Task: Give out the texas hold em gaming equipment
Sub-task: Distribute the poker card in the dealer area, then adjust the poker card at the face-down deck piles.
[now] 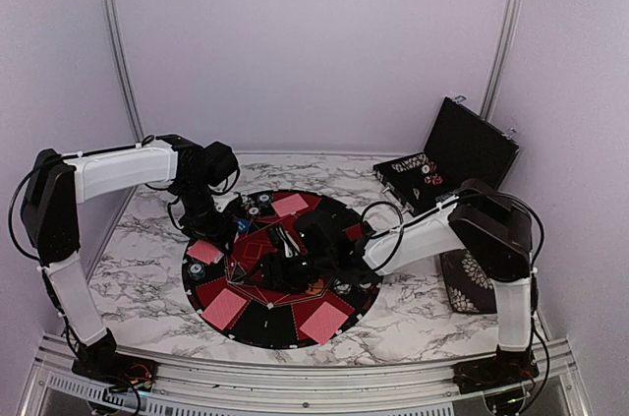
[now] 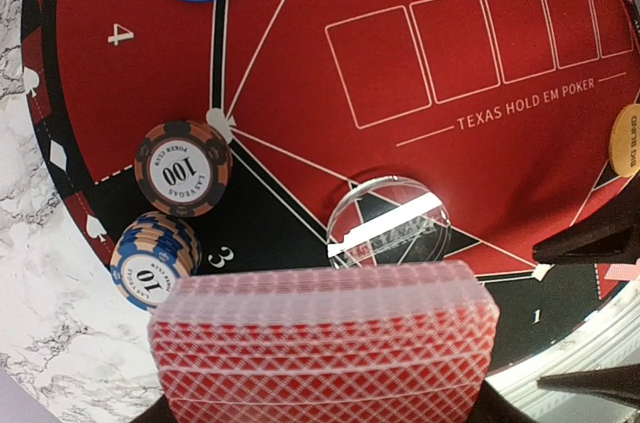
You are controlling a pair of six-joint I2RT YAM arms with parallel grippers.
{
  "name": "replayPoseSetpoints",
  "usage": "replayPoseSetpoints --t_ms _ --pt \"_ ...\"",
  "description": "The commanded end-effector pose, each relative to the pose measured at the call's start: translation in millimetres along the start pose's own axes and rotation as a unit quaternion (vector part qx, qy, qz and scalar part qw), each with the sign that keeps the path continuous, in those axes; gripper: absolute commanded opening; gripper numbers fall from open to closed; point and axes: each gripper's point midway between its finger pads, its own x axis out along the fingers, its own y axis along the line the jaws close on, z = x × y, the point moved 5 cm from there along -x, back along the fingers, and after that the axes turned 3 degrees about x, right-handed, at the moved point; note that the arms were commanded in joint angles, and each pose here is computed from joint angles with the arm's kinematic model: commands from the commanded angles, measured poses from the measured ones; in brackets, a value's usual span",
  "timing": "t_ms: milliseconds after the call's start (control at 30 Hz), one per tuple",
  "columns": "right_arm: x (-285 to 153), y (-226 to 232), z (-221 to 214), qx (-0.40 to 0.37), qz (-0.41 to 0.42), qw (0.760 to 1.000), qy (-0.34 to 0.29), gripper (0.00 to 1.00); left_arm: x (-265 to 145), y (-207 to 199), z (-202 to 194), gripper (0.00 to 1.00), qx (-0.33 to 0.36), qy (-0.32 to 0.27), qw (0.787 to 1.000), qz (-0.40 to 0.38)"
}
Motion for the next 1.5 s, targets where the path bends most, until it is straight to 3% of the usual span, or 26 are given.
replayPoseSetpoints --t_ms 0,67,233,500,933,1467 --pt "-24 35 18 -0.114 -0.021 0.99 -0.077 0.59 3 -2 -4 0.47 -0.003 0.019 1.0 -0.006" --pt "-28 46 18 -0.159 -0.035 0.982 -0.099 0.53 4 -3 -3 0.47 -0.003 0.019 1.0 -0.007" --pt "-20 76 18 -0.239 -0.032 0.964 -0.112 0.2 5 -5 -2 0.47 -0.002 0.021 1.0 -0.007" --pt "30 115 -3 -0.379 -0.094 0.912 -0.124 0.03 6 -5 -3 0.47 -0.001 0.023 1.0 -0.009" --pt "81 120 9 -0.422 -0.137 0.884 -0.148 0.0 5 -5 -8 0.47 -0.001 0.023 1.0 -0.006" --pt "79 100 32 -0.373 -0.139 0.898 -0.187 0.0 5 -4 -11 0.47 -0.001 0.025 1.0 -0.005"
